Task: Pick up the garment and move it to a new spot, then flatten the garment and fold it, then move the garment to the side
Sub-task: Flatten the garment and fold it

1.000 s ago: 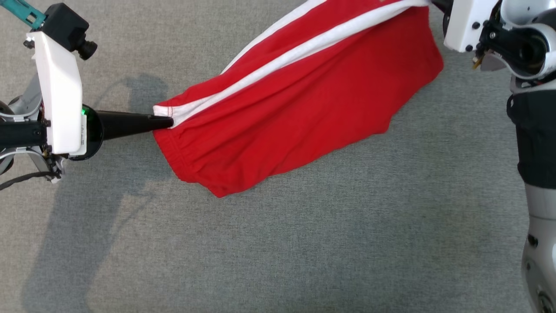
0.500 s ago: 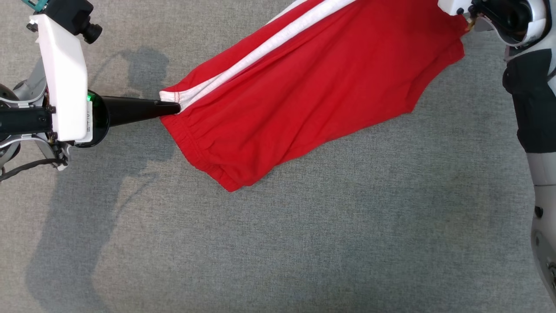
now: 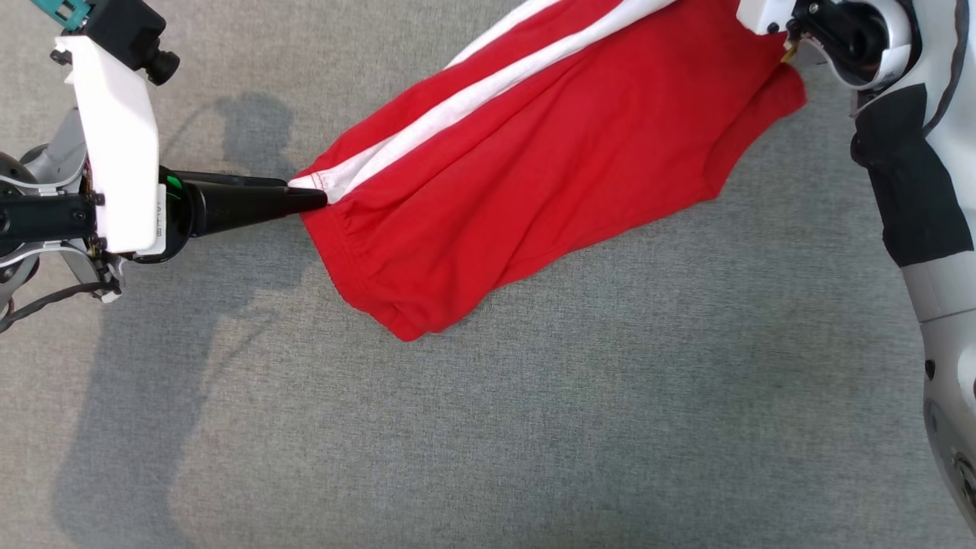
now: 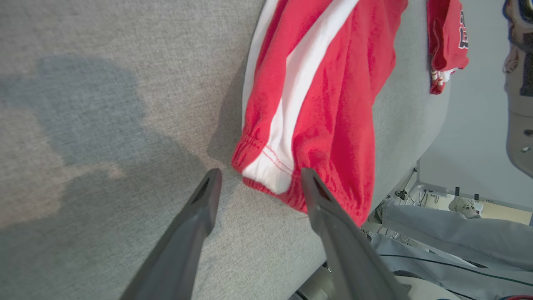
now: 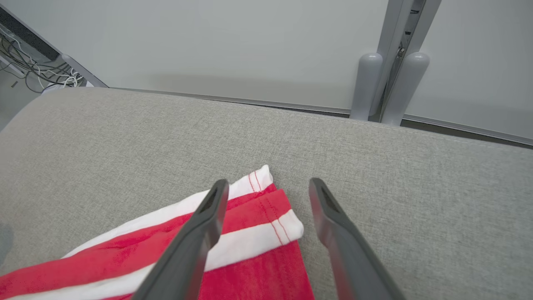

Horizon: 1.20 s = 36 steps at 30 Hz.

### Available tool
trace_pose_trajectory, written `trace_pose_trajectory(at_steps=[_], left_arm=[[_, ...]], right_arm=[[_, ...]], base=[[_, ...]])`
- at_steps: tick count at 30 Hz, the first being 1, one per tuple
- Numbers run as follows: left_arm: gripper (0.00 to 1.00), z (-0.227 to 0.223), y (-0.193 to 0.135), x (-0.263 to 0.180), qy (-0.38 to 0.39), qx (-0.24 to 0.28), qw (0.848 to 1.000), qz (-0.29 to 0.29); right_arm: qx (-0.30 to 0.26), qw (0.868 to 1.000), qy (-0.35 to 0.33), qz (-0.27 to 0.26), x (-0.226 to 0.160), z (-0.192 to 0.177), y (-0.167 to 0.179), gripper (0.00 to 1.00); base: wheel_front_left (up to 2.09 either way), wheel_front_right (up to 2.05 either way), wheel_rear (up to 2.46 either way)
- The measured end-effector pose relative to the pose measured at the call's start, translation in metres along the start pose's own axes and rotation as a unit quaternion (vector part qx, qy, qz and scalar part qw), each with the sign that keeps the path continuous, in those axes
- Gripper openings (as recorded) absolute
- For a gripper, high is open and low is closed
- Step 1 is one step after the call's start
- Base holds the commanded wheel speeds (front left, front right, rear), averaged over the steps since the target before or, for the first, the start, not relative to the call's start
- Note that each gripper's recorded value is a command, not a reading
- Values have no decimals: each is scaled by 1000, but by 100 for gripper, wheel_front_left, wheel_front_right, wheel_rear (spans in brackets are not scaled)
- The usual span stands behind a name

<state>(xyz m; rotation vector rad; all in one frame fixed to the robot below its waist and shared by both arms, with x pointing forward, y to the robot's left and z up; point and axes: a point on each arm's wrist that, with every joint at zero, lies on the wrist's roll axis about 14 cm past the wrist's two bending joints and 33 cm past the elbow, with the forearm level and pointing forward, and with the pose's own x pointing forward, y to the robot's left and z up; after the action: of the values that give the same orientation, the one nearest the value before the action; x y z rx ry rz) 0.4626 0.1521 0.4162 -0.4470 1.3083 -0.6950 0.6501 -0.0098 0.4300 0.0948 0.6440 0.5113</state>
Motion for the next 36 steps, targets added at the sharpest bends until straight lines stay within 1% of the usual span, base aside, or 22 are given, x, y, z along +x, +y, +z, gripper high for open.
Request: trace_pose_trajectory(at_steps=[4,7,10,13,16,19,21,22,25,27,30,33,34,35,36], left_arm=[[100,7,-8,-10,-21,13,1000,5],[100,14,-15,-21,-51,25,998,9],[100,26,-20,-35,-92,49,994,28],[100,35,-31,-47,-139,76,987,36],[100,44,-39,-62,-201,98,973,47],[100,48,-38,-79,-264,115,955,69],[100,47,-33,-90,-300,131,940,92],[100,47,-31,-96,-320,140,931,103],[100,48,-32,-112,-388,155,902,112],[100,42,-29,-119,-421,170,882,124],[100,30,-24,-128,-469,165,858,128],[100,23,-22,-143,-533,160,819,140],[100,19,-21,-145,-548,158,808,146],[100,13,-20,-147,-561,154,800,150],[100,7,-18,-145,-568,144,796,151]], right_arm=[[-5,1000,-24,1,-12,13,4,100],[-8,999,-50,1,-26,26,6,100],[-18,996,-82,0,-41,38,8,100],[-27,992,-121,0,-58,48,10,100],[-28,987,-157,-5,-76,53,7,100],[-25,982,-186,-14,-93,52,0,100],[-23,978,-205,-24,-103,52,-6,100],[-21,976,-214,-28,-108,51,-9,100],[-12,974,-226,-33,-115,37,-11,100],[-6,975,-218,-31,-114,23,-9,100],[5,979,-200,-30,-113,1,-8,100],[9,983,-181,-31,-110,-13,-7,100],[8,984,-175,-30,-108,-17,-6,100],[11,985,-168,-30,-106,-20,-5,100],[15,987,-158,-30,-103,-25,-5,100]], base=[[0,0,0],[0,0,0],[0,0,0],[0,0,0],[0,0,0],[0,0,0],[0,0,0],[0,0,0],[0,0,0],[0,0,0],[0,0,0],[0,0,0],[0,0,0],[0,0,0],[0,0,0]])
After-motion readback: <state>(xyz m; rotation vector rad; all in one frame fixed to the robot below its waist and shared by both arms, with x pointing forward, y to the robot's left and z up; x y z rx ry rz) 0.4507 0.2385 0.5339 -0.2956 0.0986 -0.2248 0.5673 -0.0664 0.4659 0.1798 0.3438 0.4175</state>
